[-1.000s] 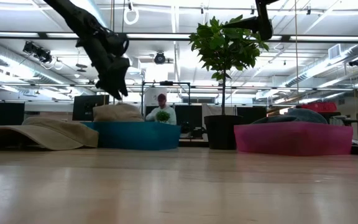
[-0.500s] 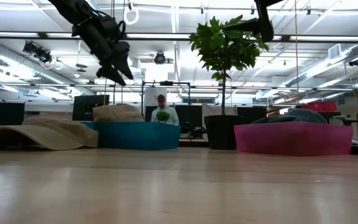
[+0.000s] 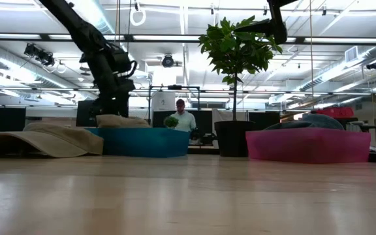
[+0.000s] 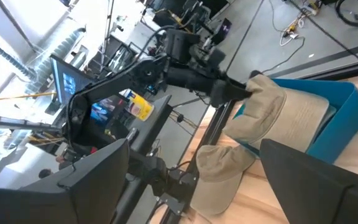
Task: Pick & Place hat
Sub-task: Put the bottom brown cap into the blue bin, then put the brown cap into the blue bin
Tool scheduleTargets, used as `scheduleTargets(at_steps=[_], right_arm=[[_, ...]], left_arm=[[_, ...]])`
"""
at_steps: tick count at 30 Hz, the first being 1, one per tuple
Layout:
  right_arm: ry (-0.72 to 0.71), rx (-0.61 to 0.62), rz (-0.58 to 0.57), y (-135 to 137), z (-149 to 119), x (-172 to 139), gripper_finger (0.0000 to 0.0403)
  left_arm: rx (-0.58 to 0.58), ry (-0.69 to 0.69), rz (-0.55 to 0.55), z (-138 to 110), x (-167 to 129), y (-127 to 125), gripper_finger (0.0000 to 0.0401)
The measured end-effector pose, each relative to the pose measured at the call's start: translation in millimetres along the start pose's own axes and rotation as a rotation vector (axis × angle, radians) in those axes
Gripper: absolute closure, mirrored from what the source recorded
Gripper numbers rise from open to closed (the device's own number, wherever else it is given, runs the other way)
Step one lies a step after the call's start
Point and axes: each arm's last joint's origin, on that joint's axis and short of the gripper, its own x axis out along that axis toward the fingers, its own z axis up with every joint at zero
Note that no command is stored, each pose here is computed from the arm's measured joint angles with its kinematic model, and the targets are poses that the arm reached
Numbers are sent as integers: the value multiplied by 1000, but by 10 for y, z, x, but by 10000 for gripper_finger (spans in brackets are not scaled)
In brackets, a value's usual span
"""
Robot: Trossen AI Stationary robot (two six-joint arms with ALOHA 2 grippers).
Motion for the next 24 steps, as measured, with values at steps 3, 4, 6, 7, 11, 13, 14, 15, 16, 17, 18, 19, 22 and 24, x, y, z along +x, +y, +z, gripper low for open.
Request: scheduleTargets(at_steps=[3,4,6,7,11,13,14,15,16,17,18,19,22,24], right_arm=[[10,2,7,2,-3,0,37],[13,3,9,3,-3,0,37],[14,3,10,4,-4,0,37],[16,4,11,4,-4,0,37],[18,5,13,5,-5,0,37],[18,4,13,5,-5,0,37],[18,5,13,5,-5,0,37],[18,5,13,5,-4,0,37],[18,4,13,5,-5,-1,37],[18,4,13,4,-5,0,37],[18,4,13,5,-5,0,37],[18,4,13,5,-5,-1,37],[19,3,14,5,-5,0,37],[19,2,14,5,-5,0,37]], left_arm=[[-8,4,2,-31,44,5,185],[-12,3,1,-31,43,3,188],[-14,0,1,-34,31,0,194],[-12,-9,1,-31,7,-4,196],[10,-67,3,2,-124,-19,200],[46,-96,7,11,-213,-31,198],[53,-110,8,14,-256,-37,196],[56,-122,9,17,-295,-42,193],[57,-133,10,17,-331,-47,191],[61,-145,10,18,-370,-53,189],[67,-158,2,19,-408,-61,188],[77,-170,-5,19,-444,-69,188],[91,-162,-22,-20,-538,-90,189],[90,-131,-26,-60,-609,-104,190]])
